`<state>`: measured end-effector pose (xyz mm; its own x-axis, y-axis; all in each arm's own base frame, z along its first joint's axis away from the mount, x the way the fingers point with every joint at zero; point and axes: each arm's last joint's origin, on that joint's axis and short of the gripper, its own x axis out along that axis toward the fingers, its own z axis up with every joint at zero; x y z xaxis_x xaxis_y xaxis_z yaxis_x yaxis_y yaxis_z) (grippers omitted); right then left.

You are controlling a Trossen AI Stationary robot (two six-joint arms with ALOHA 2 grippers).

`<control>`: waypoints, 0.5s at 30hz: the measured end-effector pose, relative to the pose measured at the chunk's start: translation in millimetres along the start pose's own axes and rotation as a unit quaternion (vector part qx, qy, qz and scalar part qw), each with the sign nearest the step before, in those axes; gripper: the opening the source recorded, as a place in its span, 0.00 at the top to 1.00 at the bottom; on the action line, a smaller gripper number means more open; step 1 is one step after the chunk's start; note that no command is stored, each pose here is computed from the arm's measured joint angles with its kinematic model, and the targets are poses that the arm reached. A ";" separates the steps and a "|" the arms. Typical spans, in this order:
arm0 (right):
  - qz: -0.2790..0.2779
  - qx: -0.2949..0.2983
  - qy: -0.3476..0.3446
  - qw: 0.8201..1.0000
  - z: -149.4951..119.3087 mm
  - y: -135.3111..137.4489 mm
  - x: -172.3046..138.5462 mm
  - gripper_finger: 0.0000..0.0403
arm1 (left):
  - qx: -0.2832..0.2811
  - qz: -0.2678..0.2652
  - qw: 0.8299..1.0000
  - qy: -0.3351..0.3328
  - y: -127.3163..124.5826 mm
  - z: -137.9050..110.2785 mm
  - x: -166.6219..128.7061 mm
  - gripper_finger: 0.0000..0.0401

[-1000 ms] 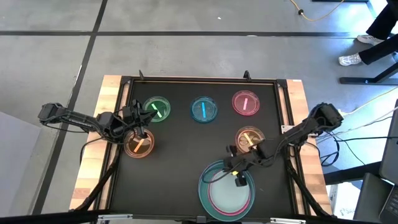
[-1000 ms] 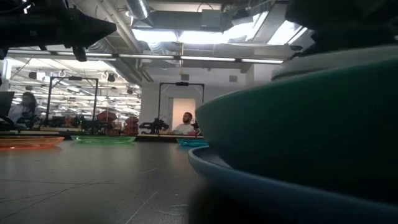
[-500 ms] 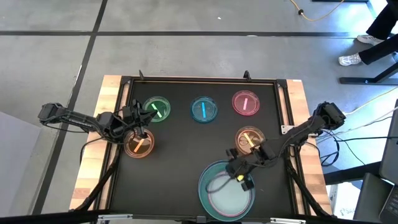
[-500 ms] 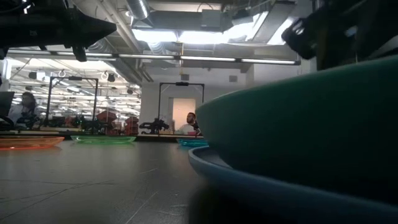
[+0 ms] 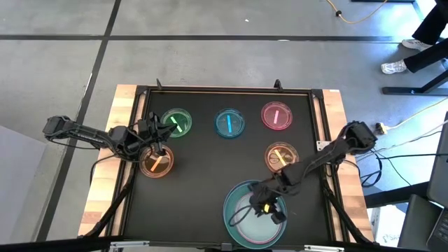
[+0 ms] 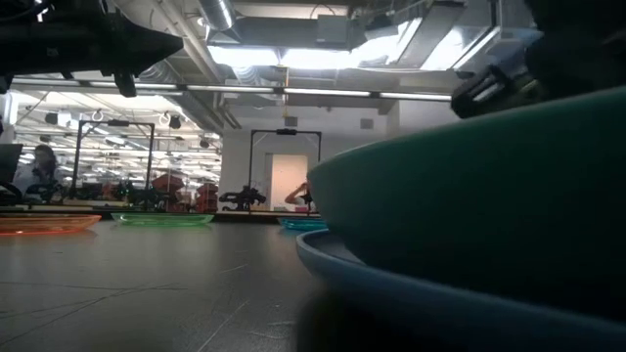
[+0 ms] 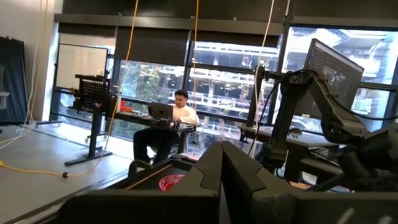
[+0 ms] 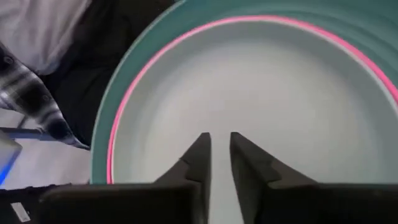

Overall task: Stack plastic plates
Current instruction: Move the stacked plates to the center

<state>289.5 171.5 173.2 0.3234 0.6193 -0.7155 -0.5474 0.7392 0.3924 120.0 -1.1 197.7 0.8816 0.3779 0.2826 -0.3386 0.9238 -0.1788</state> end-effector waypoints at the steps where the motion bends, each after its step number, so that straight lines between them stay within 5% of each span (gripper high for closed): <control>1: 0.003 0.002 0.001 1.000 -0.2 -2.9 0.9 0.93 | 0.000 0.000 1.000 0.000 0.1 0.0 0.0 1.00; 15: -0.021 0.006 0.027 0.999 -9.9 -48.0 11.0 0.99 | 0.000 0.000 1.000 0.000 0.1 0.0 0.0 1.00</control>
<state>311.7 140.3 140.8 0.3031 0.5735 -0.7611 -0.5252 0.7669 0.3687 120.0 -1.1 197.8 0.8813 0.3786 0.2829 -0.3392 0.9235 -0.1790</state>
